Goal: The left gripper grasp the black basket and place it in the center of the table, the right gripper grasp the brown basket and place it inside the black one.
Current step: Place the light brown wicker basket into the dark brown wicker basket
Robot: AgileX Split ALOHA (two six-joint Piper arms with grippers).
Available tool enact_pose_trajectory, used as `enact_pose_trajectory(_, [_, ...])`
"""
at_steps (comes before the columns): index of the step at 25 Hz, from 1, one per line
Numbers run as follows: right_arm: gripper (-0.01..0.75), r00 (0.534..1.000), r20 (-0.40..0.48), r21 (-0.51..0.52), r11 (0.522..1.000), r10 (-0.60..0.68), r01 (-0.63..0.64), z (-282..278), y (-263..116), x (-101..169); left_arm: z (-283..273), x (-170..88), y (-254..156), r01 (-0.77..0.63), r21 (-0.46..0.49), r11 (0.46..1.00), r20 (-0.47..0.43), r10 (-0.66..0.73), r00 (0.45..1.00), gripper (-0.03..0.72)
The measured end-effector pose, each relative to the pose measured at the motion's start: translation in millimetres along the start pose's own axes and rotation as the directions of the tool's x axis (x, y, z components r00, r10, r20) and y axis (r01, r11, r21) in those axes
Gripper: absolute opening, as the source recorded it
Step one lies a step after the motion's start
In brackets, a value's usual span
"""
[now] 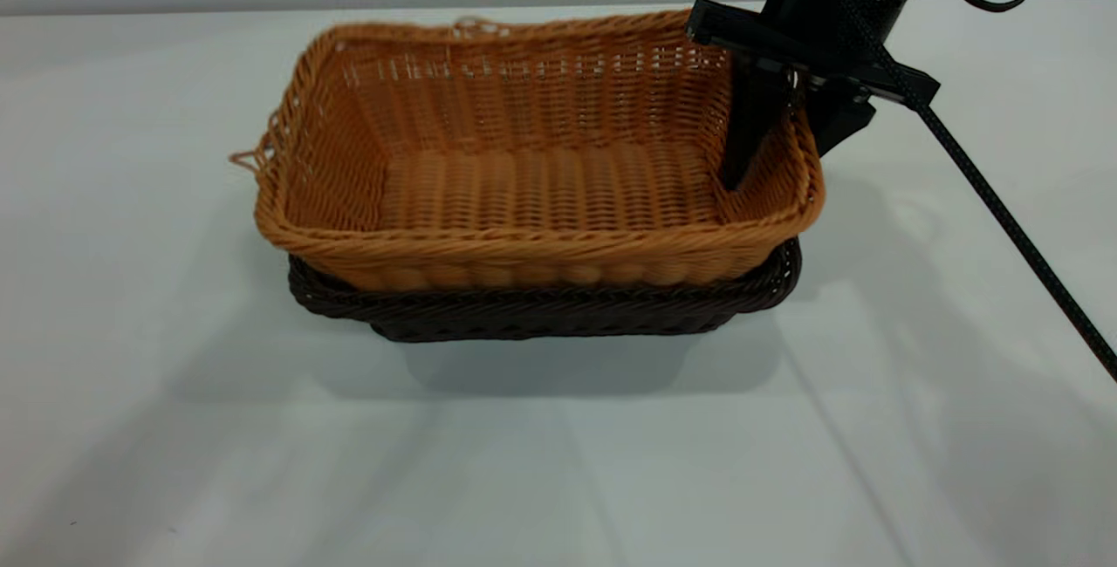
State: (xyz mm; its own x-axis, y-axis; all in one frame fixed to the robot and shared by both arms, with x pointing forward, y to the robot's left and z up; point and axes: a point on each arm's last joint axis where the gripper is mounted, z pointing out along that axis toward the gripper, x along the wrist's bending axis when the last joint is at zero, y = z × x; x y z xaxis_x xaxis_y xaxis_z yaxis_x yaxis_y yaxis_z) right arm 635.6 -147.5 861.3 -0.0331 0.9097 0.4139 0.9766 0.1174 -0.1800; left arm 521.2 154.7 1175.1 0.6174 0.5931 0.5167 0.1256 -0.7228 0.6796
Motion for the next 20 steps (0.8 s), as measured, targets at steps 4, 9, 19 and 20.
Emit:
enact_pose_trajectory(4, [0.491, 1.000, -0.013, 0.025, 0.999, -0.022, 0.023, -1, -2, 2, 0, 0, 0, 0.000, 0.000, 1.000, 0.000, 0.000, 1.000, 0.391])
enact_pose_trajectory(9, [0.603, 0.998, 0.017, 0.089, 0.994, -0.060, 0.058, -2, -8, -1, 0, 0, 0, 0.000, 0.000, 1.000, 0.000, 0.000, 1.000, 0.391])
enact_pose_trajectory(19, [0.545, 0.993, 0.034, 0.029, 0.993, -0.111, 0.111, -34, -14, 12, 0, 0, 0, 0.005, 0.001, 1.000, 0.000, -0.005, 1.000, 0.391])
enact_pose_trajectory(20, [0.543, 0.992, 0.034, 0.007, 0.992, -0.125, 0.125, -44, -16, 16, 0, 0, 0, 0.005, 0.001, 1.000, 0.000, -0.005, 1.000, 0.391])
